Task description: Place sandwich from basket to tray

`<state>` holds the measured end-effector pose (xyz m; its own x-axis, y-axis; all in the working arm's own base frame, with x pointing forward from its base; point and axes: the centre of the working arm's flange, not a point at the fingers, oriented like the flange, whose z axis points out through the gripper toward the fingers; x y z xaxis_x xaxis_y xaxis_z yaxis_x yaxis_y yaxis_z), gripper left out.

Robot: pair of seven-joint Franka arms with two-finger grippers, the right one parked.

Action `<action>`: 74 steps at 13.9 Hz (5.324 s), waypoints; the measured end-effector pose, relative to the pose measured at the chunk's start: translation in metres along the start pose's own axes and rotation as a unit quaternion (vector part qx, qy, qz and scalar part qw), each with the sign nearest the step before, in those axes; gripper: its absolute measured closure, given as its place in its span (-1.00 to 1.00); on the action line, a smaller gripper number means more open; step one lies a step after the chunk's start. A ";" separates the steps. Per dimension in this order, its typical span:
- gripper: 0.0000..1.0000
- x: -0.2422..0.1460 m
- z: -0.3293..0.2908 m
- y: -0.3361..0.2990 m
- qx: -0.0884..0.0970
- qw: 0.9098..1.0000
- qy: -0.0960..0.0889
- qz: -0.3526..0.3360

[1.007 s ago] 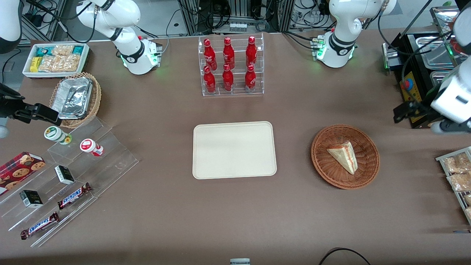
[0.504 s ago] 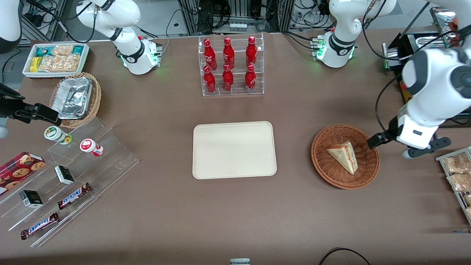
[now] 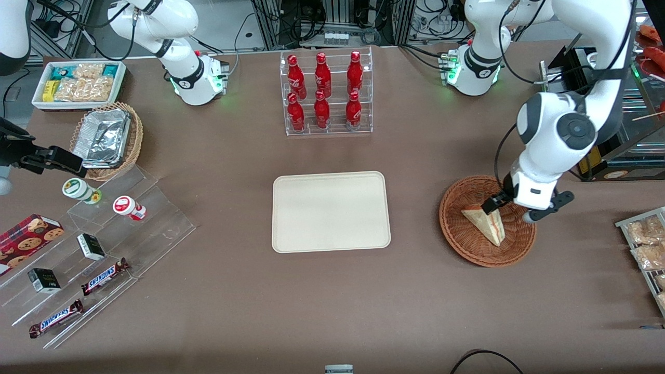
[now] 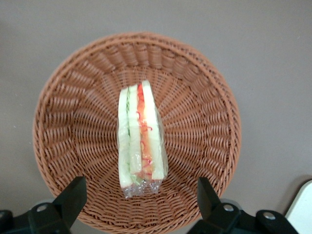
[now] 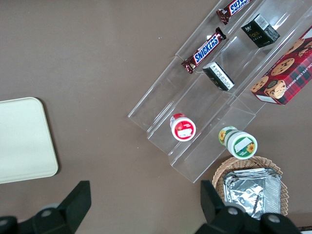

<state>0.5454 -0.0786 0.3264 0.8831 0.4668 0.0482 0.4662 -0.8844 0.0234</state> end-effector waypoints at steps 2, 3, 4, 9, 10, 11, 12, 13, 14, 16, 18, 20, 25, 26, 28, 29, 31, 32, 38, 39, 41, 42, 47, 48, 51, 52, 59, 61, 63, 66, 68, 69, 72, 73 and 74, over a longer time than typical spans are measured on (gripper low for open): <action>-1.00 0.000 0.017 0.000 0.004 1.000 -0.008 -0.002; -1.00 -0.001 0.025 0.000 0.007 1.000 -0.013 -0.002; -1.00 -0.001 0.032 0.000 0.009 1.000 -0.018 -0.002; -1.00 -0.002 0.071 0.000 0.011 1.000 -0.028 -0.003; -0.83 -0.002 0.077 -0.001 0.012 0.999 -0.030 -0.003; -0.83 -0.002 0.081 -0.001 0.013 0.999 -0.032 -0.004; -0.73 -0.002 0.082 -0.001 0.013 0.999 -0.032 -0.004; -0.52 -0.001 0.081 -0.001 0.011 0.999 -0.030 -0.004; -0.27 0.001 0.079 0.000 0.010 1.000 -0.028 -0.004; 0.15 0.005 0.074 0.002 0.006 1.000 -0.022 -0.005; 0.35 0.011 0.065 0.006 0.000 1.000 -0.013 -0.005; 0.44 0.016 0.050 0.009 -0.006 1.000 -0.004 -0.005; 0.68 0.017 -0.026 0.039 0.003 1.000 -0.005 0.016; 0.68 0.012 -0.042 0.054 0.003 1.000 -0.005 0.021; 0.68 -0.008 -0.066 0.097 -0.004 0.999 0.001 0.039; 0.68 -0.023 -0.073 0.121 -0.010 0.998 0.004 0.054; 0.68 -0.065 -0.074 0.172 -0.016 0.995 0.006 0.098; 0.68 -0.086 -0.070 0.193 -0.015 0.993 0.006 0.119; 0.68 -0.173 -0.027 0.282 -0.011 0.978 -0.009 0.208; 0.68 -0.183 -0.018 0.296 -0.010 0.976 -0.012 0.218; 0.68 -0.191 0.004 0.313 -0.010 0.974 -0.018 0.227; 0.68 -0.198 0.014 0.322 -0.014 0.972 -0.018 0.232; 0.68 -0.236 0.042 0.354 -0.031 0.966 -0.018 0.256; 0.68 -0.236 0.046 0.355 -0.031 0.966 -0.018 0.256; 0.68 -0.250 0.061 0.358 -0.026 0.964 -0.024 0.265; 0.68 -0.258 0.065 0.361 -0.028 0.962 -0.024 0.270; 0.59 -0.279 0.086 0.365 -0.022 0.959 -0.030 0.281; 0.30 -0.278 0.088 0.364 -0.020 0.961 -0.031 0.272; -0.09 -0.277 0.085 0.366 -0.023 0.963 -0.029 0.266; -0.67 -0.268 0.061 0.371 -0.030 0.966 -0.021 0.256; -1.00 -0.253 0.020 0.368 -0.026 0.973 -0.015 0.231; -1.00 -0.239 -0.008 0.362 -0.026 0.976 -0.010 0.215; -1.00 -0.194 -0.093 0.331 -0.022 0.984 0.001 0.178; -1.00 -0.176 -0.120 0.314 -0.017 0.987 0.002 0.162; -1.00 -0.159 -0.143 0.296 -0.011 0.989 0.002 0.146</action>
<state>0.5356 -0.4149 0.4682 0.9794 0.1924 0.0609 0.1909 -0.9812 0.0290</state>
